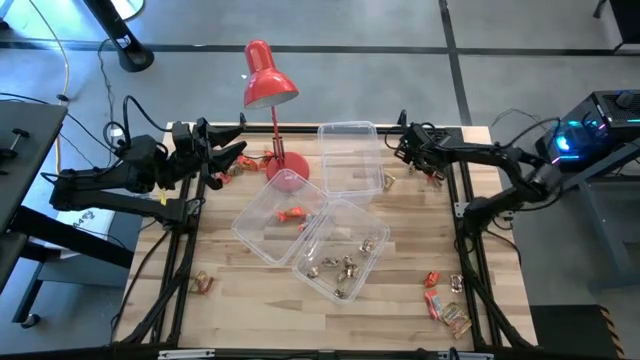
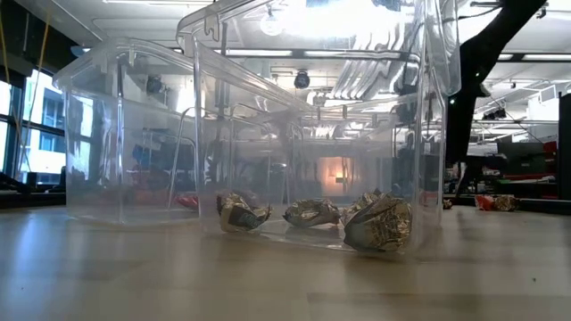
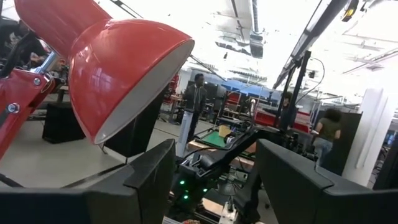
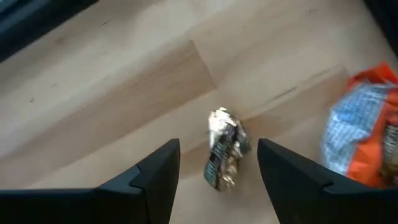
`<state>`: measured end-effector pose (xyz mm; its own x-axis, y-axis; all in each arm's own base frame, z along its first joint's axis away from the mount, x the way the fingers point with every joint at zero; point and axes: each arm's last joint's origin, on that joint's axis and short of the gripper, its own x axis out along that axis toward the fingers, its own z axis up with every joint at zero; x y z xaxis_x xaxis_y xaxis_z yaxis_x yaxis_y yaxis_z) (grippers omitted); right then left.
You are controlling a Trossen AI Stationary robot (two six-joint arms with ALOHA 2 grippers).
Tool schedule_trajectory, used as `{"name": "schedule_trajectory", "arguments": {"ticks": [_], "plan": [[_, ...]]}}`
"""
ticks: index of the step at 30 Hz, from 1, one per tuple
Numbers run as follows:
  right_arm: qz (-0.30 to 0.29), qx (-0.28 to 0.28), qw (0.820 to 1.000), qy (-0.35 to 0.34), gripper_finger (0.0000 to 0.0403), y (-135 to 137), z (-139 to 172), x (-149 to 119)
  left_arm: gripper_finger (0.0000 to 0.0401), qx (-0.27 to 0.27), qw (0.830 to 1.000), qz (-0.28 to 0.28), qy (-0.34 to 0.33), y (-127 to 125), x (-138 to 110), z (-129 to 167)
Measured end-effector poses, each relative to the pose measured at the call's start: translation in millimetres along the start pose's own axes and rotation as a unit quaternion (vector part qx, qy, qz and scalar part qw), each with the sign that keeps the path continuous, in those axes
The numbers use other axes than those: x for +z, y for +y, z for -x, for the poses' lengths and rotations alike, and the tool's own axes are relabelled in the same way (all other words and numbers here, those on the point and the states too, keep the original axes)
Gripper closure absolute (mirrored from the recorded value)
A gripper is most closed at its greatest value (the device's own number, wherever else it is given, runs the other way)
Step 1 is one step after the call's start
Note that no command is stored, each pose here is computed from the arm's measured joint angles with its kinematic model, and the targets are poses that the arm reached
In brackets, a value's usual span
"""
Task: Sort candy
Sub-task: Put the brown candy into the bottom right transparent bin
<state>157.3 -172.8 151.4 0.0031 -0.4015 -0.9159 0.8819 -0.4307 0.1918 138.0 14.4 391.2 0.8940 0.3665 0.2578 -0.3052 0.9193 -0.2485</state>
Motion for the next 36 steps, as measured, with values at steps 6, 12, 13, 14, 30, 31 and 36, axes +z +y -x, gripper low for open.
{"name": "schedule_trajectory", "arguments": {"ticks": [6,12,13,14,30,31,36], "plan": [[0.031,-0.051,0.998,0.018,0.0198,3,-24,-7,0.0185,0.000,1.000,0.000,0.001,0,0,0],[0.112,-0.072,0.991,0.033,0.0305,1,-24,-18,0.0185,-0.001,1.000,-0.008,-0.001,0,0,0],[0.131,-0.065,0.989,0.029,0.0339,2,-19,-19,0.0185,-0.001,1.000,-0.017,-0.002,0,1,0],[0.155,-0.055,0.986,0.030,0.0369,2,-14,-19,0.0185,-0.001,1.000,-0.027,-0.007,0,1,0],[0.355,0.375,0.856,-0.031,0.0398,-1,202,-49,0.0185,0.025,0.996,-0.079,-0.044,1,10,3],[0.362,0.411,0.836,-0.019,0.0399,-1,210,-56,0.0185,0.028,0.995,-0.080,-0.043,1,10,3],[0.409,0.520,0.748,0.046,0.0391,6,234,-104,0.0185,0.043,0.995,-0.080,-0.044,2,10,3]]}}
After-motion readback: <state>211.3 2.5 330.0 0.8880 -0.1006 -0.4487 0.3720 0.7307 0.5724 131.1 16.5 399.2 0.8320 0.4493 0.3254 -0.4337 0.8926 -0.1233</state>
